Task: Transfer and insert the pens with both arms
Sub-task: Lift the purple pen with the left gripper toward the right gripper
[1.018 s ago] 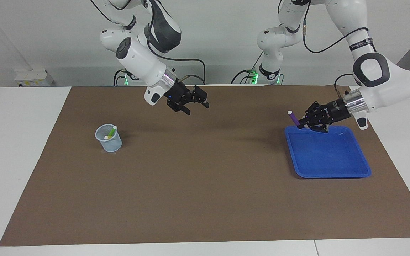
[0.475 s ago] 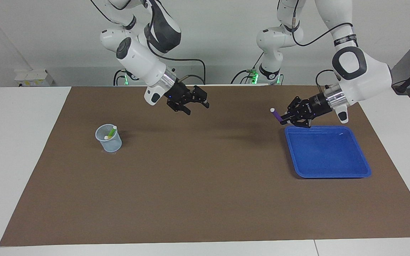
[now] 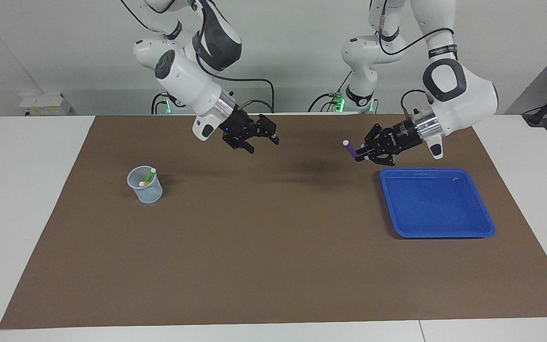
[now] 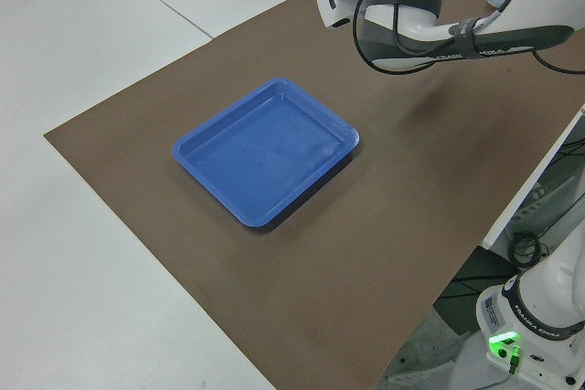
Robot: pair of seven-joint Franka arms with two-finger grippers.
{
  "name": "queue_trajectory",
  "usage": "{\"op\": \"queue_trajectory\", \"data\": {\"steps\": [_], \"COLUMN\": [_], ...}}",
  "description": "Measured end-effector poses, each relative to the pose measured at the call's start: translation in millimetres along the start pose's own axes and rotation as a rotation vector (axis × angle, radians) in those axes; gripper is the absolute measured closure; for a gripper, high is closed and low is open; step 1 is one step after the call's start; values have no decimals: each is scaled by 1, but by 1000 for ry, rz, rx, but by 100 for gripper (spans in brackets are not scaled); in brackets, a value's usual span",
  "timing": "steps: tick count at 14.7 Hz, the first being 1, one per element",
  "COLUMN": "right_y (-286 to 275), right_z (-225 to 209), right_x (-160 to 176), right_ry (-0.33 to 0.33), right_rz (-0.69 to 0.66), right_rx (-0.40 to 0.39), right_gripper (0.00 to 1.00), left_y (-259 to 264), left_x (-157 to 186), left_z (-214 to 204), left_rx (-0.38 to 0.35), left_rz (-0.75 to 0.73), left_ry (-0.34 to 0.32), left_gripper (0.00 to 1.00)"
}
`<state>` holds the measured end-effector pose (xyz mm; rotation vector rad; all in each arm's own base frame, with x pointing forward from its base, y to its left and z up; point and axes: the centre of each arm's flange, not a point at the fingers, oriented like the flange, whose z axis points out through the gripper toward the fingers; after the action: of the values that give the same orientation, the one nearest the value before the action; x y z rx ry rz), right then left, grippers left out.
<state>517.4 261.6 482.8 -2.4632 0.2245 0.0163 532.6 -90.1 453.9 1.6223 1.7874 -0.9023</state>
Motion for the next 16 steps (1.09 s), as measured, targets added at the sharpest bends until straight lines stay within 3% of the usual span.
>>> {"op": "queue_trajectory", "data": {"steps": [10, 16], "right_y": [-5, -63], "right_z": [-2, -8], "right_x": [-2, -34], "right_ry": [-9, -22], "right_rz": [21, 14], "right_rx": [39, 82], "right_gripper": [0, 0], "left_y": [-17, -32], "left_x": [-2, -11], "left_z": [32, 67], "left_rx": [-18, -36], "left_rz": [-37, -34], "left_ry": [-49, -36], "left_gripper": [83, 83]}}
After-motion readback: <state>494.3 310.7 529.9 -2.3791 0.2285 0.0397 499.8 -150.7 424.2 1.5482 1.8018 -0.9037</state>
